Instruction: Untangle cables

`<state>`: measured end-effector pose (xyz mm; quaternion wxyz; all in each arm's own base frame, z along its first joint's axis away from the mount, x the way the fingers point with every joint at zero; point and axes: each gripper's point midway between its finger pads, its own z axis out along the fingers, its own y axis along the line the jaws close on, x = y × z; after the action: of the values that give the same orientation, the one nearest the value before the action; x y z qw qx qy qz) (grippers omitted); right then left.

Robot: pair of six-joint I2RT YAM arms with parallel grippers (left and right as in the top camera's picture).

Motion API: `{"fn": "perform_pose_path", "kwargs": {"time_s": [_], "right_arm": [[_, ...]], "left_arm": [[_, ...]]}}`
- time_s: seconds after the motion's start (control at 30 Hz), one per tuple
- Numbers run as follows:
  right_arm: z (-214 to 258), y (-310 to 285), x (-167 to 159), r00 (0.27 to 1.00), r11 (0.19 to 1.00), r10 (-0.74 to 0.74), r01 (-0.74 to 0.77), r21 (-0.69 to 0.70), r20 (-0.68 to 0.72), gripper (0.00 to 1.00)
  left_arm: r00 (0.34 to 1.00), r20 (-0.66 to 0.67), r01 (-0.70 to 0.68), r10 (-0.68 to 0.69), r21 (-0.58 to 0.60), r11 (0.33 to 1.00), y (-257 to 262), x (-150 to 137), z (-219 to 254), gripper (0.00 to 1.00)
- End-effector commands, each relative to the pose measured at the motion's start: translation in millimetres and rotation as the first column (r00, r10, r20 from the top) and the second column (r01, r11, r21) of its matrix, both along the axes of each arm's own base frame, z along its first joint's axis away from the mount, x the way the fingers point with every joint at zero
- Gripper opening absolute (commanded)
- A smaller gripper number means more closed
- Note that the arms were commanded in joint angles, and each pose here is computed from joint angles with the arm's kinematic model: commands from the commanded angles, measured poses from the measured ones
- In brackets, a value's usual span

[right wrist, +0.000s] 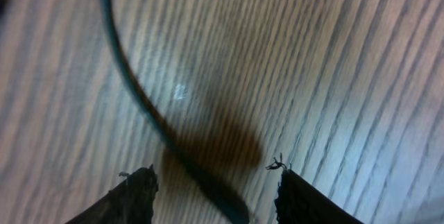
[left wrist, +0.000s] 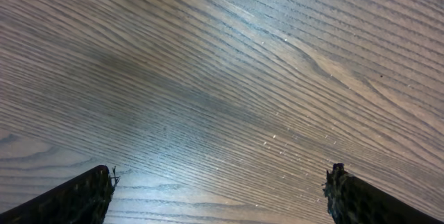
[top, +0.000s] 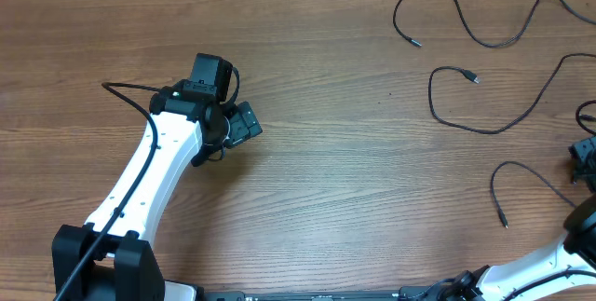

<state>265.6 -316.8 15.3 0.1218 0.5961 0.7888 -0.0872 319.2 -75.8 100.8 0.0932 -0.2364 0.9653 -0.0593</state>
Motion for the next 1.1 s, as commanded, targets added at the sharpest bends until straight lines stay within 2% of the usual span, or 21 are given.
{"fn": "perform_pose_path", "kwargs": {"time_s": [0.0, 0.17, 0.37, 0.7, 1.07], "right_arm": [[-3, -3, 2, 1.000, 1.000, 0.024, -0.024, -0.012, -0.008, 0.55], [-13, -3, 1, 0.999, 1.000, 0.028, -0.028, 0.001, -0.021, 0.54], [-29, 1, -1, 0.999, 0.999, 0.025, -0.024, 0.029, -0.043, 0.43], [-30, 4, -13, 0.997, 0.998, 0.006, -0.002, 0.058, -0.076, 0.05], [-21, 2, -53, 0.985, 0.987, -0.119, 0.131, 0.097, -0.127, 0.04]], "left_arm": [[1.000, -0.012, -0.004, 0.004, -0.002, 1.000, -1, -1, -3, 1.00], [1.000, -0.012, -0.004, 0.004, -0.002, 1.000, -1, -1, -3, 1.00], [1.000, -0.012, -0.004, 0.004, -0.002, 1.000, -1, -1, -3, 1.00], [1.000, -0.013, -0.004, 0.004, -0.002, 1.000, -1, -1, -3, 1.00], [1.000, -0.015, -0.004, 0.004, -0.001, 1.000, -1, -2, -4, 1.00]]}}
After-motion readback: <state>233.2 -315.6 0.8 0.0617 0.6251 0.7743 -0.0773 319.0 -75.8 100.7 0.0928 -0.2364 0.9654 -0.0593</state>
